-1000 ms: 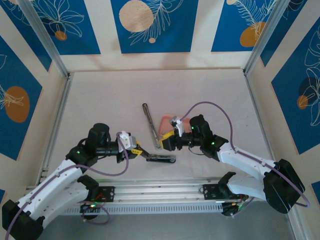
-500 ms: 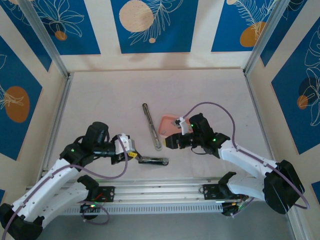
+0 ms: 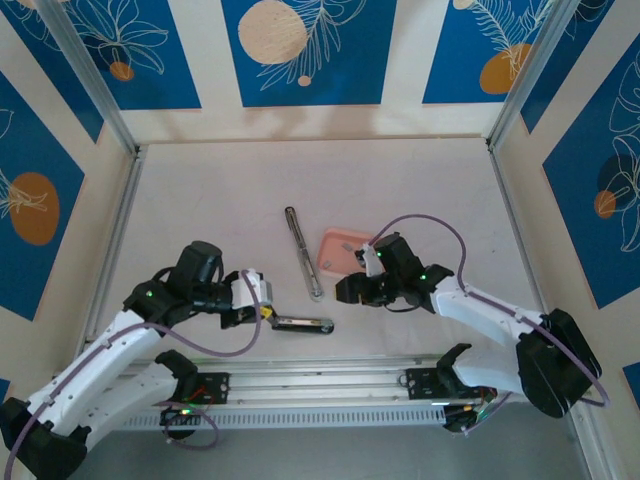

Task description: Load the staples into the stapler

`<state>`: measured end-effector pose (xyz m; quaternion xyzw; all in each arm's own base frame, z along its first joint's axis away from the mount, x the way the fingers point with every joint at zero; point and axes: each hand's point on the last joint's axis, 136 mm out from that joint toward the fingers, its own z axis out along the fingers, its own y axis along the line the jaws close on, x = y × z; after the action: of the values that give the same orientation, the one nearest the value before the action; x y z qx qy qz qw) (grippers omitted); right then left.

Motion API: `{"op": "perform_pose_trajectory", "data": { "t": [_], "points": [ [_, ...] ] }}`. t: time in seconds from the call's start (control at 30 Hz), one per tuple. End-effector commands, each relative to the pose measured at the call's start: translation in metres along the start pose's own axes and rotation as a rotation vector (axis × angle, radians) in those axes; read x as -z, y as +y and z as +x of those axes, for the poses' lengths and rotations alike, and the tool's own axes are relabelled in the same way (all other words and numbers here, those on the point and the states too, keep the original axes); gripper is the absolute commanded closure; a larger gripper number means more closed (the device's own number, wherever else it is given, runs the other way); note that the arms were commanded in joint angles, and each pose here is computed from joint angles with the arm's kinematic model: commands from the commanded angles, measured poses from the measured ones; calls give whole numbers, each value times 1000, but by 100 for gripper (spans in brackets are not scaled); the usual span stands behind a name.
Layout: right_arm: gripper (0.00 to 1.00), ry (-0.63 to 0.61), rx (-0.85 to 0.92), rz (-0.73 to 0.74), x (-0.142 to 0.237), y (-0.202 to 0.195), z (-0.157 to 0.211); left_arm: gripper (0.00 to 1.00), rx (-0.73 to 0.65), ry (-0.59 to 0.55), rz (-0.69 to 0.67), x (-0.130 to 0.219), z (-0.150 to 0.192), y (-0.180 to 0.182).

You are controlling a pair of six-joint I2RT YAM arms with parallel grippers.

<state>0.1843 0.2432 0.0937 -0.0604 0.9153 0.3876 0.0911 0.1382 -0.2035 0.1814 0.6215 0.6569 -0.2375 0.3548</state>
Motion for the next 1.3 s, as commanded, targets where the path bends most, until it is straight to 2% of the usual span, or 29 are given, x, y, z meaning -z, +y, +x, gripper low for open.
{"op": "perform_pose_trajectory", "data": {
  "t": [0.0,0.37,0.97,1.27],
  "points": [
    [49,104,-91,-5,-12,-10,21,79,-68,-46,-7,8,-19,2],
    [53,238,-114,-12,-46,-4,49,79,-78,-20,-1,3,-15,5],
    [73,253,-136,31,-64,-16,55,80,-52,17,-33,2,-16,17],
    [78,223,-116,40,-67,-12,51,82,-68,75,-50,-19,-29,26]
  ]
}}
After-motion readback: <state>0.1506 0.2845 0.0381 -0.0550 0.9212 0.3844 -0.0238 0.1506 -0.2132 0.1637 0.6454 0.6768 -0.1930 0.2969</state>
